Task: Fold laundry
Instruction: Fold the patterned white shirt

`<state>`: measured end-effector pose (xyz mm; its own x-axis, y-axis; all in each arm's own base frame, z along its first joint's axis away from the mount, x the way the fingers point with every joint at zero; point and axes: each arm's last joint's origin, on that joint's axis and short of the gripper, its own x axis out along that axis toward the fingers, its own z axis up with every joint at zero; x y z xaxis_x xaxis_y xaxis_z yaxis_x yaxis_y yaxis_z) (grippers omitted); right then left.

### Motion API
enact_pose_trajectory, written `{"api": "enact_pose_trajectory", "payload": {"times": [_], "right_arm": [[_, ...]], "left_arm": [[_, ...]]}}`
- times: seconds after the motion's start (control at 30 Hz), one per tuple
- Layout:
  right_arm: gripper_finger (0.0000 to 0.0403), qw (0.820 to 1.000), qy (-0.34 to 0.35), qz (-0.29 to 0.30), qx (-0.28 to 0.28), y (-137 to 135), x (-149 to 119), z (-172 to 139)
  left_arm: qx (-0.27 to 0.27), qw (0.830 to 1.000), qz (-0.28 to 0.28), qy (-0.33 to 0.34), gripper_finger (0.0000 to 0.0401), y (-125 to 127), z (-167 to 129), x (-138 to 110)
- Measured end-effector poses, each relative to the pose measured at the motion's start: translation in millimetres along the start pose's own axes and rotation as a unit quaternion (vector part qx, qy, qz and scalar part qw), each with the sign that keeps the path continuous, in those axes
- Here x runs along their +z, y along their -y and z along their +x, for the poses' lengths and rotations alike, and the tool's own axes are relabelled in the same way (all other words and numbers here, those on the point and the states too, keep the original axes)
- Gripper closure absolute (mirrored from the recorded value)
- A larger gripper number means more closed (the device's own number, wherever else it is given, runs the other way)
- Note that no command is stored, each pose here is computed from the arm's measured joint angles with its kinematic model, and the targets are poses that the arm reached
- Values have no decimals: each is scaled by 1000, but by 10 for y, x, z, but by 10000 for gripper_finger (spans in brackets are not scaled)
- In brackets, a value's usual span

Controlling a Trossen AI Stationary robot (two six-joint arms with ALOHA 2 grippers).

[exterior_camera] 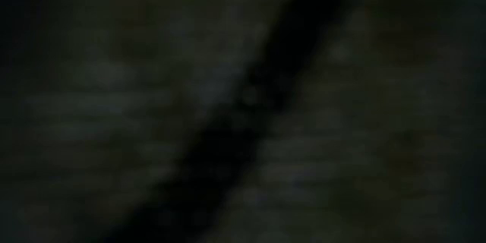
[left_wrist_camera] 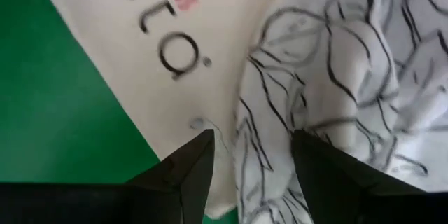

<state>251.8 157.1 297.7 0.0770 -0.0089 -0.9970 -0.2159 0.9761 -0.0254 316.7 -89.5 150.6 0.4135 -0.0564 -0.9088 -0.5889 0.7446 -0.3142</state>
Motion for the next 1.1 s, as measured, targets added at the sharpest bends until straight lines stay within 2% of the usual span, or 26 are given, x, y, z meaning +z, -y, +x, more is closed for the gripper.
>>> {"api": "enact_pose_trajectory", "payload": {"times": [0.43,0.53,0.73,0.97,1.1], "right_arm": [[240,1000,1,-1,0,0,1,-2],[240,1000,4,-1,2,-3,8,-2],[240,1000,10,-3,4,-7,19,-2],[240,1000,9,-5,-1,-3,15,-2],[240,1000,2,-3,-30,42,-2,-2]], "left_arm": [[-5,1000,0,-15,211,61,67,-110],[-12,1000,2,-19,222,79,78,-126],[-17,1000,3,-17,275,93,102,-126],[-18,1000,4,-15,386,89,102,-113],[-20,1000,4,-13,395,89,24,-105]]}}
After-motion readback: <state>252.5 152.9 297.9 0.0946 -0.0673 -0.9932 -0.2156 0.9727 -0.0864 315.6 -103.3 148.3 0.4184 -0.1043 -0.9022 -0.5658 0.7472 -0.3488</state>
